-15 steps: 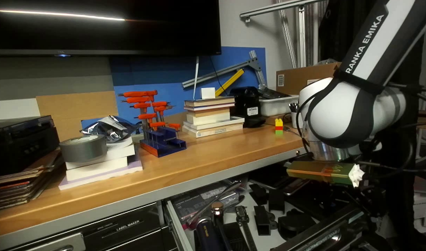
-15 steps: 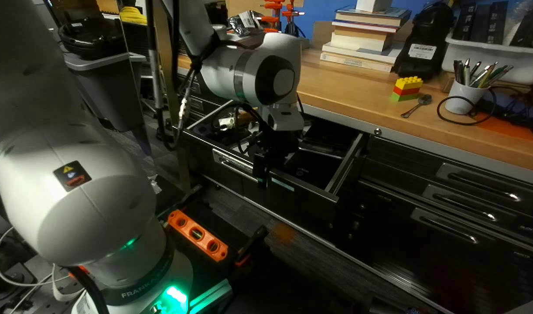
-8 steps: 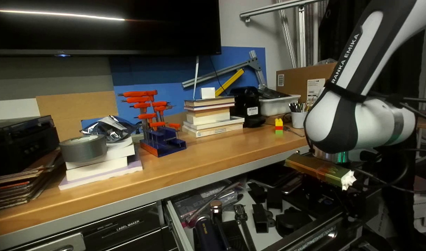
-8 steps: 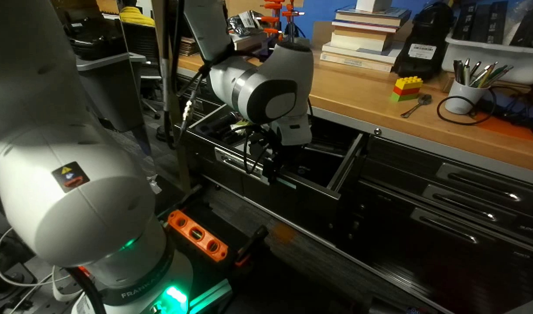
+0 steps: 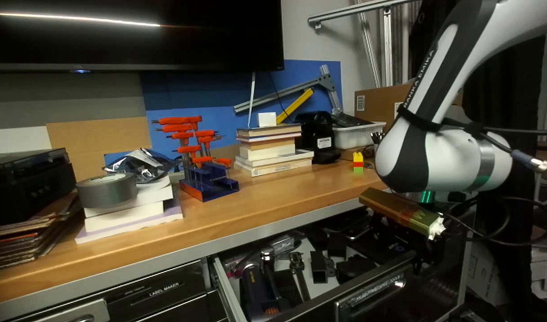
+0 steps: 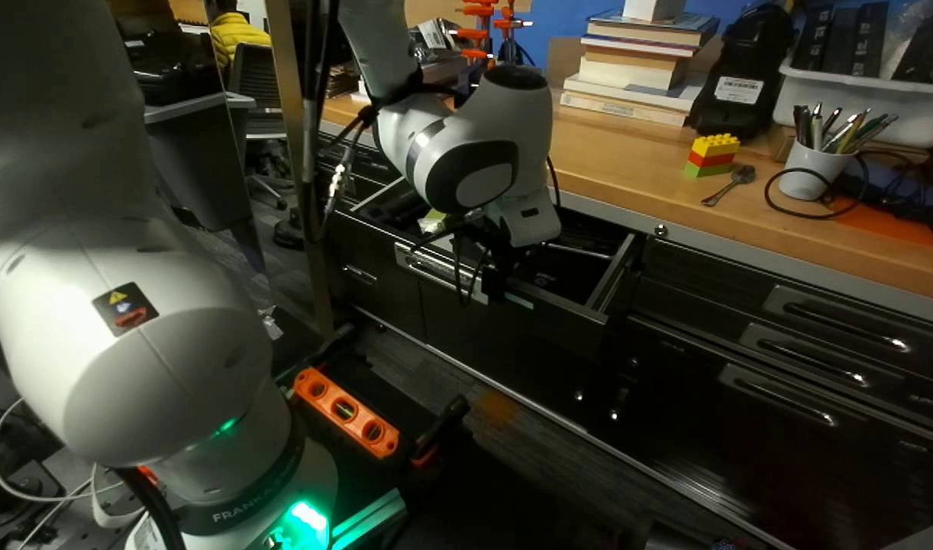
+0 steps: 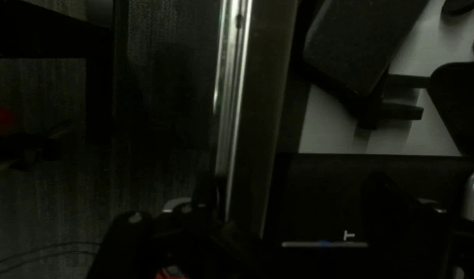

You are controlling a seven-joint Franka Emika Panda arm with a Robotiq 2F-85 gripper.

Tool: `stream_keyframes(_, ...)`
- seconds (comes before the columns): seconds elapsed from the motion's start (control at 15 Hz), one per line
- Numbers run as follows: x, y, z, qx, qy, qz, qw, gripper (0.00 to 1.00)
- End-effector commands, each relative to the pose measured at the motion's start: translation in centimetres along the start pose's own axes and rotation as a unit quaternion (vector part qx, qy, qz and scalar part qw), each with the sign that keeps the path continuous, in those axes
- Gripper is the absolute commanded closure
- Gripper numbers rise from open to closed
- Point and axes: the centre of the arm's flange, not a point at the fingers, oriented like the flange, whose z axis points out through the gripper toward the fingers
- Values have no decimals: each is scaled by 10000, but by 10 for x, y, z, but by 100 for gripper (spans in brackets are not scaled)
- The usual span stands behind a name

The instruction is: Pick up all the black objects and put them in the open drawer and close it

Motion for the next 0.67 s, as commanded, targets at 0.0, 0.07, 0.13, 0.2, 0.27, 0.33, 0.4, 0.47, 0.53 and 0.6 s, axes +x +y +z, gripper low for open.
stream_keyframes(0.0,-3,-50,11,545,-28,-512,9972,0)
stream_keyframes(0.07,-7,-60,12,625,-51,-642,9960,0)
stream_keyframes(0.13,-9,-69,11,695,-65,-766,9946,0)
stream_keyframes(0.2,-12,-78,10,767,-81,-879,9931,0)
stream_keyframes(0.27,-15,-86,10,807,-76,-991,9918,0)
stream_keyframes(0.33,-17,-92,4,817,-31,-1109,9905,0)
stream_keyframes(0.4,-19,-98,-2,845,26,-1207,9891,0)
stream_keyframes(0.47,-21,-100,-12,829,135,-1297,9880,0)
stream_keyframes(0.53,-21,-101,-22,811,261,-1366,9869,0)
stream_keyframes(0.6,-21,-99,-34,796,422,-1463,9851,0)
